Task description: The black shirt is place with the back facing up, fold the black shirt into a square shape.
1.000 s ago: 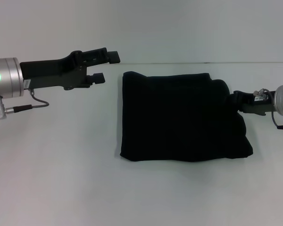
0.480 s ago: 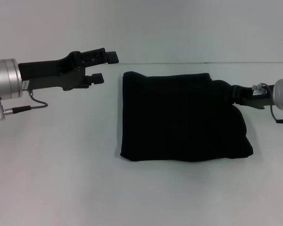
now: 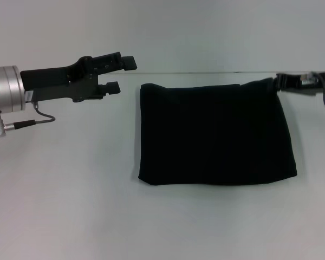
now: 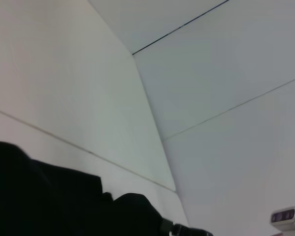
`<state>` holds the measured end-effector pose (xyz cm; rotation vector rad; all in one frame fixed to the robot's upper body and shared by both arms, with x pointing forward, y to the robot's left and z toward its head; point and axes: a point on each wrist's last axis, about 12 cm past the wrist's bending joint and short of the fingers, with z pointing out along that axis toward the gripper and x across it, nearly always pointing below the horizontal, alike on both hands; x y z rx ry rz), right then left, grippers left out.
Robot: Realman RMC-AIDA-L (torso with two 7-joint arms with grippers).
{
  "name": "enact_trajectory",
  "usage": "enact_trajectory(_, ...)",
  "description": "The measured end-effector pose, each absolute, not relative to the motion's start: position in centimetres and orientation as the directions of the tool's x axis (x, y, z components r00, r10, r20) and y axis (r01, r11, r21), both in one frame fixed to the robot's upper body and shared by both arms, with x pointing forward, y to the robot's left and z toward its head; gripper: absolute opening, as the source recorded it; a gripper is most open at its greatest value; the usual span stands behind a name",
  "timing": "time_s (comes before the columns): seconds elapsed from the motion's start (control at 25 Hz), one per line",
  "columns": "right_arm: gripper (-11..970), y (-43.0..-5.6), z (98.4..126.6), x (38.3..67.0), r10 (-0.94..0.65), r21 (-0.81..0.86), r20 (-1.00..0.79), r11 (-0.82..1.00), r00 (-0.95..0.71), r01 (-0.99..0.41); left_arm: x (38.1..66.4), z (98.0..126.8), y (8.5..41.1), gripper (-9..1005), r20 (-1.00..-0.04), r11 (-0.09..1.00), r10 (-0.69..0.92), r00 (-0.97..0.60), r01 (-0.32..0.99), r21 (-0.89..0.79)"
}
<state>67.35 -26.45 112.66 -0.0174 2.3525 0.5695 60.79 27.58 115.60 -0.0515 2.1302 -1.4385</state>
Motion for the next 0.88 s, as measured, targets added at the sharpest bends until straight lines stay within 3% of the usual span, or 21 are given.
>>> enact_trajectory(0.16, 53, -25.5, 113.4, 68.2, 0.063, 0.315, -0.713, 0.919, -0.698, -0.238, 60.8, 115.7, 27.6, 957, -0.426, 0.419, -0.335, -0.84, 0.272, -0.866)
enact_trajectory(0.44, 65, -23.1, 111.0, 68.1, -0.067, 0.183, -0.73, 0.94, -0.68, -0.288, 60.9, 115.7, 27.7, 954, -0.425, 0.418, -0.346, -0.836, 0.268, -0.868)
enact_trajectory(0.88, 84, -23.3, 110.3, 68.2, -0.119, 0.107, -0.73, 0.953, -0.673, -0.285, 61.2, 115.9, 27.7, 947, -0.433, 0.422, -0.349, -0.831, 0.273, -0.864)
